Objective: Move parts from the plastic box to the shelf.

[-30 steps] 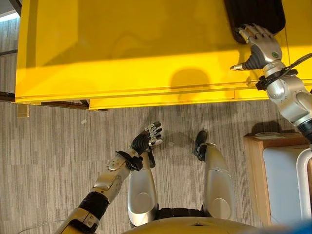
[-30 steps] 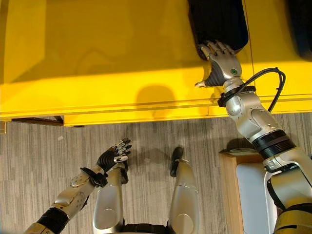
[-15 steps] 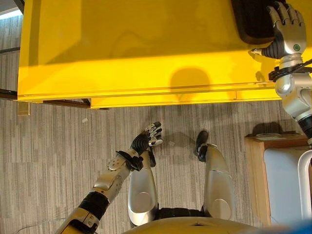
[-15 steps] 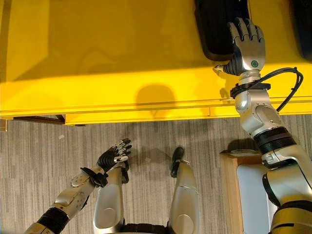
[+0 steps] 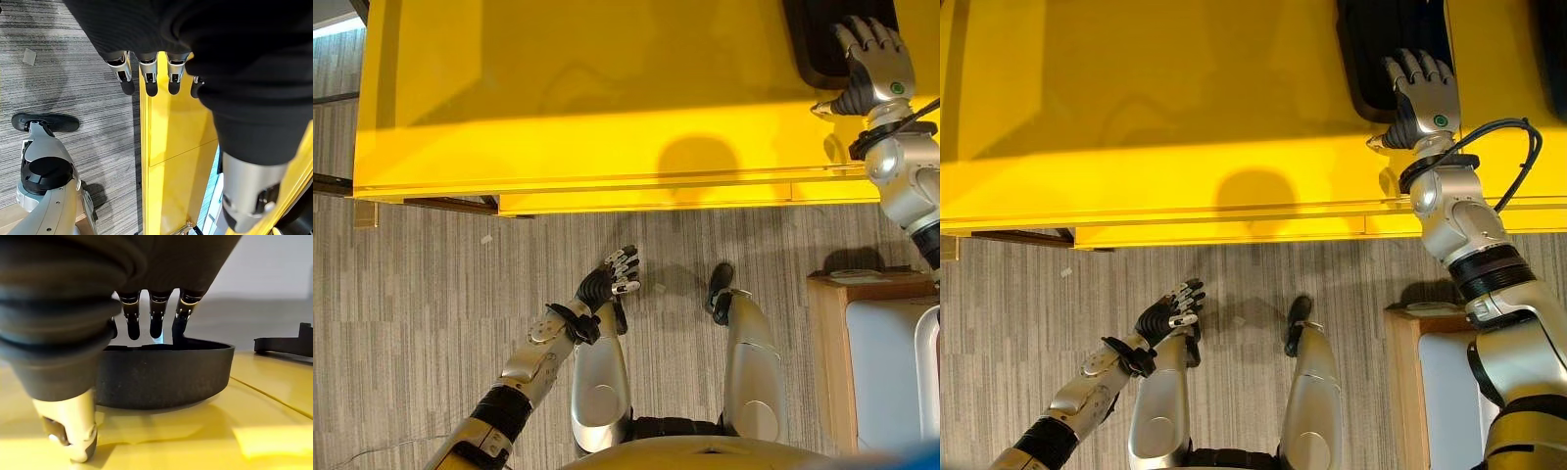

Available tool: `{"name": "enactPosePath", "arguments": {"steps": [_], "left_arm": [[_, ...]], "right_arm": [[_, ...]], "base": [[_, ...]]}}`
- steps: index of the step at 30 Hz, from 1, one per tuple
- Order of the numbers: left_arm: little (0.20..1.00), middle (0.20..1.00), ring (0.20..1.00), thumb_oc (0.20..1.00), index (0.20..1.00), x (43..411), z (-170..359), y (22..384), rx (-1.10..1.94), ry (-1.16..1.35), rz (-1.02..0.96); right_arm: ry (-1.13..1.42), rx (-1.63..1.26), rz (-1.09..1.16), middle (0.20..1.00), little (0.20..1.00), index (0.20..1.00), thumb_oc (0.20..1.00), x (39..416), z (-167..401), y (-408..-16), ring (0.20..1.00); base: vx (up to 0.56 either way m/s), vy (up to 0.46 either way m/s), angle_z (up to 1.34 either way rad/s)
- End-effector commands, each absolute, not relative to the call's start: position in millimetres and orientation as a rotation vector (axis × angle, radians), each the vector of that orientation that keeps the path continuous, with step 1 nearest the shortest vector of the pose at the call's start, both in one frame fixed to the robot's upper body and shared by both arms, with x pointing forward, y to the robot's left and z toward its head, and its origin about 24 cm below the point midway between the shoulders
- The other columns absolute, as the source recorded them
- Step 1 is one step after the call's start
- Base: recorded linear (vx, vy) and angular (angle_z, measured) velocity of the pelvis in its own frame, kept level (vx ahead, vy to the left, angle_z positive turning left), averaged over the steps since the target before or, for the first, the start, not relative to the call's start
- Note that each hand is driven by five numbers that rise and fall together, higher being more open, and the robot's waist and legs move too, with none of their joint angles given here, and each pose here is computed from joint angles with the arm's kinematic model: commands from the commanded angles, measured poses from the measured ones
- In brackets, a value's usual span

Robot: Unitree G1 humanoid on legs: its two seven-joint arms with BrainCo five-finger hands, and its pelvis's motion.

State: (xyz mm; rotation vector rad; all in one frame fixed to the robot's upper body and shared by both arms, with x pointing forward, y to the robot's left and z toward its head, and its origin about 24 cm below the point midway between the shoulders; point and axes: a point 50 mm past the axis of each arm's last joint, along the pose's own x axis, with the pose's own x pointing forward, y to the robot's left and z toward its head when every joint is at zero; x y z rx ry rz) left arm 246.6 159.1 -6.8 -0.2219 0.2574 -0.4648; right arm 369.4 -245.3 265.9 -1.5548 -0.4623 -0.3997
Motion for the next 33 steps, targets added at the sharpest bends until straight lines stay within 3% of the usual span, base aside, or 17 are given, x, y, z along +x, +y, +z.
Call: {"name": "enactPosePath", "arguments": {"steps": [1, 9, 16, 33], "left_arm": [[1.0, 1.0, 1.0, 1.0, 1.0, 233, -10, 161, -0.215, 0.262, -0.484], [1.0, 1.0, 1.0, 1.0, 1.0, 232, -8, 164, -0.207, 0.27, -0.481], [1.0, 1.0, 1.0, 1.0, 1.0, 232, -4, 164, -0.201, 0.271, -0.471], [1.0, 1.0, 1.0, 1.0, 1.0, 227, -3, 165, -0.2, 0.282, -0.436]], "right_arm": [[-0.369, -1.606, -0.371, 1.0, 1.0, 1.0, 1.0, 374, 266, -250, 1.0], [-0.189, -1.557, -0.303, 1.0, 1.0, 1.0, 1.0, 379, 255, -259, 1.0], [0.046, -1.305, -0.199, 1.0, 1.0, 1.0, 1.0, 381, 228, -266, 1.0], [0.021, -1.365, 0.013, 1.0, 1.0, 1.0, 1.0, 370, 222, -235, 1.0]], "base": [[0.0, 0.0, 0.0], [0.0, 0.0, 0.0], [0.0, 0.0, 0.0], [0.0, 0.0, 0.0]]}}
